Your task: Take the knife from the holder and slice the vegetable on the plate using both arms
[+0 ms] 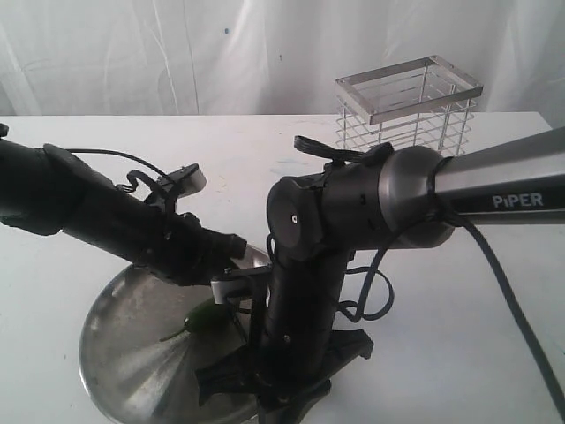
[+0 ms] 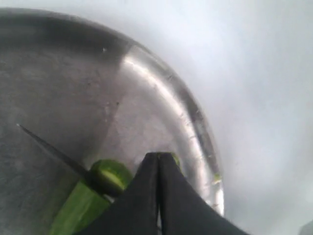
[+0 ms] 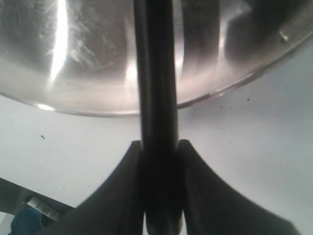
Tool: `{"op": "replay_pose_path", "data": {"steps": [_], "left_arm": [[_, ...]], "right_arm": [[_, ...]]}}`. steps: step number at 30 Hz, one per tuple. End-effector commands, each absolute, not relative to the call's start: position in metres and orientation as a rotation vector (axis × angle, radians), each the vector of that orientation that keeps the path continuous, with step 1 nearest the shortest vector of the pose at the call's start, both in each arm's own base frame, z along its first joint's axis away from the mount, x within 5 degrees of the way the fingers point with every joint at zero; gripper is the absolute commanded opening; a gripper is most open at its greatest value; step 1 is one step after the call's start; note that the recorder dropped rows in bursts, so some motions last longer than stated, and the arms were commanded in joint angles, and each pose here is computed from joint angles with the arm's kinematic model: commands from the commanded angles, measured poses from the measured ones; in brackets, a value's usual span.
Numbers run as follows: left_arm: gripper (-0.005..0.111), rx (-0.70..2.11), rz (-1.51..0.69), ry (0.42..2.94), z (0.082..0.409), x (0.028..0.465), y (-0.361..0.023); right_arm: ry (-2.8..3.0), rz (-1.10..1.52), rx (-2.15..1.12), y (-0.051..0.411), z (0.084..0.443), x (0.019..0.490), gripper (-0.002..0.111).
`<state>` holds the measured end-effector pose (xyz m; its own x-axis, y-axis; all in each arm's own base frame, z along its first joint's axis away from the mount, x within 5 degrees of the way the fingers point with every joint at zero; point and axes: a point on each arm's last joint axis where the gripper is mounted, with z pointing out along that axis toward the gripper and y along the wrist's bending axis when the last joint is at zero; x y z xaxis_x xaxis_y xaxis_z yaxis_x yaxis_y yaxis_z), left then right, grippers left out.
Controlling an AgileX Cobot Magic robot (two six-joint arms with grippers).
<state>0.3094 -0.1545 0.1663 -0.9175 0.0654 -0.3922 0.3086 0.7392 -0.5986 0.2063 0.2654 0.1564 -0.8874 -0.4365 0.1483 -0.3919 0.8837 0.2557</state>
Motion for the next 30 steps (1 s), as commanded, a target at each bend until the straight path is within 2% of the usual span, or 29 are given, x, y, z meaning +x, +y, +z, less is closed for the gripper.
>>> {"op": "replay_pose_path", "data": {"steps": [1,7,12,19,25,30], "left_arm": [[0.0,0.064,-1.145,2.538,0.183,0.312,-0.155],[0.0,0.002,-1.22,2.568,0.177,0.306,-0.147],[0.0,-0.157,-1.097,2.599,0.155,0.297,-0.136],[0.0,-0.102,-1.102,2.568,0.157,0.298,-0.137],[0.0,-0.038,-0.886,2.522,0.153,0.309,-0.127],[0.0,0.175,-0.98,2.456,0.16,0.321,-0.14]], "right_arm": [[-2.866,-0.338,0.623,0.266,0.157,0.209,0.0],[-2.894,-0.362,0.62,0.268,0.157,0.211,0.0],[-2.895,-0.366,0.618,0.268,0.157,0.211,0.0],[-2.893,-0.364,0.614,0.268,0.157,0.211,0.0],[-2.885,-0.356,0.614,0.267,0.157,0.21,0.0],[-2.881,-0.359,0.61,0.267,0.157,0.21,0.0]]}}
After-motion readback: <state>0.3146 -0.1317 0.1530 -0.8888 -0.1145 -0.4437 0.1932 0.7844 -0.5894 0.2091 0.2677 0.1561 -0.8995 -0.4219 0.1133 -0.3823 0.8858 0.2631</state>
